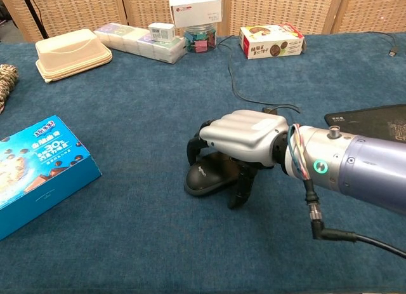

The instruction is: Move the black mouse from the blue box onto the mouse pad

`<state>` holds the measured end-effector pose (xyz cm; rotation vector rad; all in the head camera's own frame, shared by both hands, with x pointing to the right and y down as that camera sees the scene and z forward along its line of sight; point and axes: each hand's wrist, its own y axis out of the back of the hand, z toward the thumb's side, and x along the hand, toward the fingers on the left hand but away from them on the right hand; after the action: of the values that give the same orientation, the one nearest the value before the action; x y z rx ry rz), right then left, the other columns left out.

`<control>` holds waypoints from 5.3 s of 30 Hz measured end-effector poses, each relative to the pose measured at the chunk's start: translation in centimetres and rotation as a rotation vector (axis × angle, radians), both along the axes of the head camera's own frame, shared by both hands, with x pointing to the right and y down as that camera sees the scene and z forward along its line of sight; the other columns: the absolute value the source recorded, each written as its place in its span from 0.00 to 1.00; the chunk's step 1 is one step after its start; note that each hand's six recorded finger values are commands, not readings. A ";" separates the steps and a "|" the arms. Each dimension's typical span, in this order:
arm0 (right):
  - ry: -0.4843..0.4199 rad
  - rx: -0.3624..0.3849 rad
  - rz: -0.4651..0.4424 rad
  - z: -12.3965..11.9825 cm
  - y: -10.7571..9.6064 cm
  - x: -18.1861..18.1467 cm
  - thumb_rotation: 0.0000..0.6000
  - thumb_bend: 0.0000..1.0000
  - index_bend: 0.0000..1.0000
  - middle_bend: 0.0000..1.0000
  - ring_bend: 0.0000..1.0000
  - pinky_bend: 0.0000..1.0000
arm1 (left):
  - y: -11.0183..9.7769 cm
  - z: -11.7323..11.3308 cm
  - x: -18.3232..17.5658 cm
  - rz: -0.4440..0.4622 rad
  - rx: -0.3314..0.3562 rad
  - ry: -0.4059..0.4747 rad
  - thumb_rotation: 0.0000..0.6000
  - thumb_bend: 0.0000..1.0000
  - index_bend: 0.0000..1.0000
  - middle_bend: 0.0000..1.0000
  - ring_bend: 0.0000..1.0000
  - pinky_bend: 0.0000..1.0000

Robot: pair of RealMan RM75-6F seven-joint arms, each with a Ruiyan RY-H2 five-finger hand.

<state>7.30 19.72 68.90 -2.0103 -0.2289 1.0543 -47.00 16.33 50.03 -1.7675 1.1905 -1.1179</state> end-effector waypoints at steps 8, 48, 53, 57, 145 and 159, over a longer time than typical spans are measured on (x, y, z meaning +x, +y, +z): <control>0.027 -0.010 0.012 0.4 -0.4 -0.1 1.00 0.35 0.43 0.38 0.25 0.36 | 0.1 0.0 0.1 0.005 -0.001 0.001 1.00 0.07 0.00 0.00 0.00 0.00; 0.107 0.326 0.143 -7.4 -10.5 5.9 1.00 0.48 0.52 0.45 0.30 0.40 | 0.1 0.7 0.3 0.008 -0.040 -0.003 1.00 0.06 0.00 0.00 0.00 0.00; 0.238 0.383 0.204 -7.1 -14.3 10.9 1.00 0.49 0.52 0.46 0.30 0.40 | 0.0 0.9 0.3 0.005 -0.044 -0.014 1.00 0.06 0.00 0.00 0.00 0.00; 0.309 0.395 0.237 -6.8 -16.1 14.4 1.00 0.49 0.52 0.46 0.30 0.40 | -0.1 1.3 0.5 0.006 -0.051 -0.028 1.00 0.07 0.00 0.00 0.00 0.00; 0.480 0.071 0.349 3.1 -12.4 39.2 1.00 0.39 0.37 0.32 0.15 0.33 | -0.7 5.2 3.3 0.024 -0.118 -0.166 1.00 0.07 0.00 0.00 0.00 0.00; 0.489 0.095 0.337 2.8 -12.6 39.5 1.00 0.28 0.27 0.21 0.08 0.30 | -0.7 5.0 3.2 0.026 -0.118 -0.156 1.00 0.07 0.00 0.00 0.00 0.00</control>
<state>46.84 7.15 71.66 -1.6009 -0.3544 1.6771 -43.79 15.65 55.08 -1.7422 1.0240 -1.3093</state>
